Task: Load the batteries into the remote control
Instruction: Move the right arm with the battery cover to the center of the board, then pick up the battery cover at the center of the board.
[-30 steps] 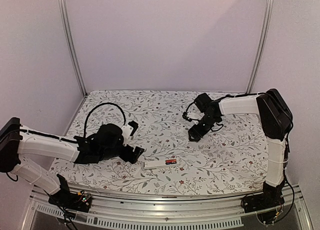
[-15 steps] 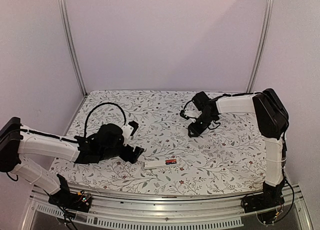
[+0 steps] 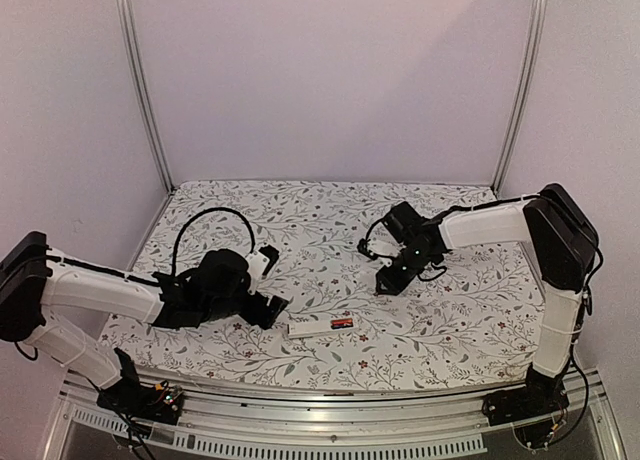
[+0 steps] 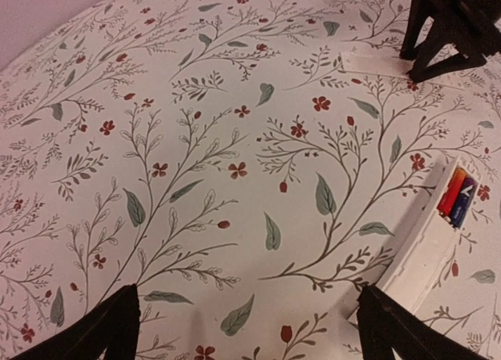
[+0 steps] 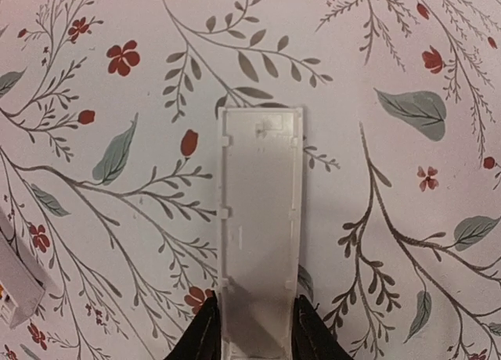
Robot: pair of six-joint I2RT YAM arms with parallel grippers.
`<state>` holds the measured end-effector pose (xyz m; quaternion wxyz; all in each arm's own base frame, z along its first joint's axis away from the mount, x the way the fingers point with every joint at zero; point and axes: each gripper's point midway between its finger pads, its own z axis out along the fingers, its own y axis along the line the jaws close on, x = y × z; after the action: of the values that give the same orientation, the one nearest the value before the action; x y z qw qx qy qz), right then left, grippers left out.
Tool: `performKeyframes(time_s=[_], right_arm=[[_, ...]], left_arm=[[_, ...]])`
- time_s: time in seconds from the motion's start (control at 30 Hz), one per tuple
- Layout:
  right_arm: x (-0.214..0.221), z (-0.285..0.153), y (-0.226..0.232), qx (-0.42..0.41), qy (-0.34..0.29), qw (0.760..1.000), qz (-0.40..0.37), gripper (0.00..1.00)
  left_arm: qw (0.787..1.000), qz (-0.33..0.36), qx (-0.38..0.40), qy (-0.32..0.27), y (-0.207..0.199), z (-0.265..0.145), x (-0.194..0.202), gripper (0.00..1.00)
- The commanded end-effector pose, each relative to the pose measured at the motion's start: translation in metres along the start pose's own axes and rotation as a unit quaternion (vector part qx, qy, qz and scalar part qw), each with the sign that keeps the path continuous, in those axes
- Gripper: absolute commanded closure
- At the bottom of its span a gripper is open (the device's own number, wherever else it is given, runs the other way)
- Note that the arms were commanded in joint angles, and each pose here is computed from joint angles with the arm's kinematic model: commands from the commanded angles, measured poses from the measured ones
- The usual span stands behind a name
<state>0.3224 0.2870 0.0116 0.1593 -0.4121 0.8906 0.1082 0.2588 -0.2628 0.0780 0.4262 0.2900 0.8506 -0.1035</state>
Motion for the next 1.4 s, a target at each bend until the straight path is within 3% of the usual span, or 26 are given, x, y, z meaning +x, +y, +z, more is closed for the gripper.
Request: performKeyframes(time_s=[0.0,0.2,0.33,0.43,0.5,0.67,1.0,1.37], right_arm=[[0.07,0.007,0.029,-0.034,0.098,0.994,0.035,0.71],[0.081,-0.01,0.037,-0.033,0.1,0.993,0.052,0.64],[0.043,-0.03,0.033,-0.024,0.052,0.997,0.051,0.58],[0.0,-0.046,0.028,-0.016,0.002,0.998,0.058,0.59],[-0.026,-0.053,0.024,-0.006,-0.031,0.997,0.068,0.66],[-0.057,-0.051,0.026,0.015,-0.073,0.992,0.1,0.7],[-0.061,-0.014,0.037,0.034,-0.046,0.992,0.112,0.74],[-0.059,-0.003,0.027,0.062,-0.04,0.99,0.122,0.76]], left_arm=[[1.0,0.001,0.0,-0.01,0.001,0.003,-0.009,0.04],[1.0,0.0,0.002,-0.011,0.002,0.005,-0.011,0.04],[1.0,-0.002,0.004,-0.018,0.002,0.006,-0.018,0.04],[1.0,-0.01,0.004,-0.028,0.005,0.005,-0.024,0.04],[0.999,-0.019,0.0,-0.039,0.009,0.003,-0.031,0.04],[0.997,-0.039,-0.016,-0.068,0.026,-0.002,-0.05,0.03],[0.989,-0.092,-0.043,-0.111,0.056,-0.01,-0.057,0.03],[0.99,-0.091,-0.042,-0.095,0.056,0.002,-0.049,0.03]])
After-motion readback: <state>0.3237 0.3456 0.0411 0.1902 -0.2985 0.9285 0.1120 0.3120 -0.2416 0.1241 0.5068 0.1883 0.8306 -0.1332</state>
